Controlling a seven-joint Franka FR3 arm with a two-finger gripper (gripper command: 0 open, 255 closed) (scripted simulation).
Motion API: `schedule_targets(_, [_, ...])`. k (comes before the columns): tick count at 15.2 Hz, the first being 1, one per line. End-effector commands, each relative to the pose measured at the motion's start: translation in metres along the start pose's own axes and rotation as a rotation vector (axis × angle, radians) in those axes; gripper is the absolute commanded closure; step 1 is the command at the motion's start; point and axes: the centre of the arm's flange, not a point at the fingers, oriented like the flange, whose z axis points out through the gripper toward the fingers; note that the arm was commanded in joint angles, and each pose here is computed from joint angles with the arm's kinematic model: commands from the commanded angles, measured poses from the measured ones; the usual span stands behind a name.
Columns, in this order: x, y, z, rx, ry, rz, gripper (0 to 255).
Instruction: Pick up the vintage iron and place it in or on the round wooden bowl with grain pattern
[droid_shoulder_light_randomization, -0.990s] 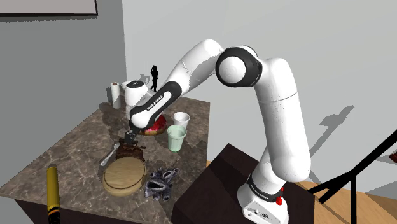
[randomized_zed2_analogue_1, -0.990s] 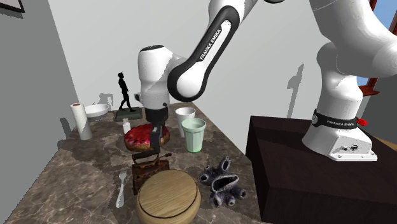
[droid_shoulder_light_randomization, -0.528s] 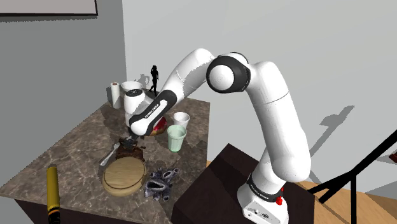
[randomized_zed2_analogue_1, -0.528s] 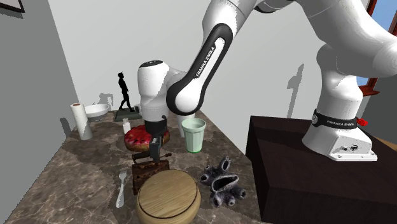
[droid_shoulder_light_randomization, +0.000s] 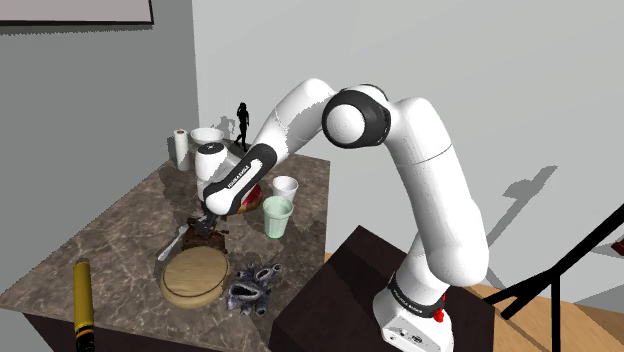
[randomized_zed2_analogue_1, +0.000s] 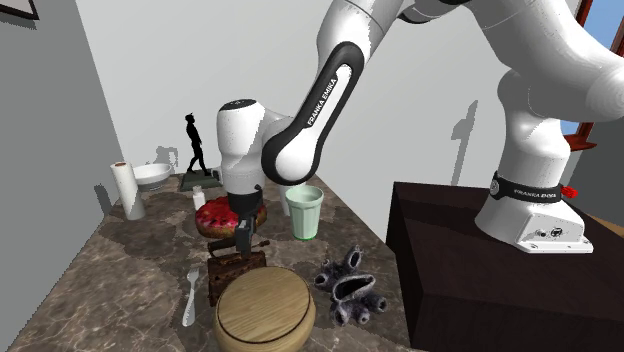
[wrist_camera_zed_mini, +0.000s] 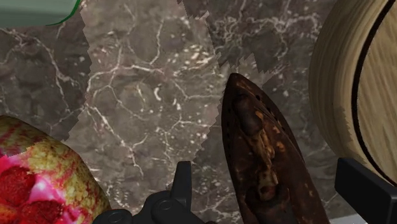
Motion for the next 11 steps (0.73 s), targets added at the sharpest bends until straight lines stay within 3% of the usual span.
schedule_targets(1, [0.0,0.0,0.0,0.0,0.0,0.0,255])
schedule_targets(11, [0.0002,0.0004,-0.0052,0.0,0.0,0.0,255])
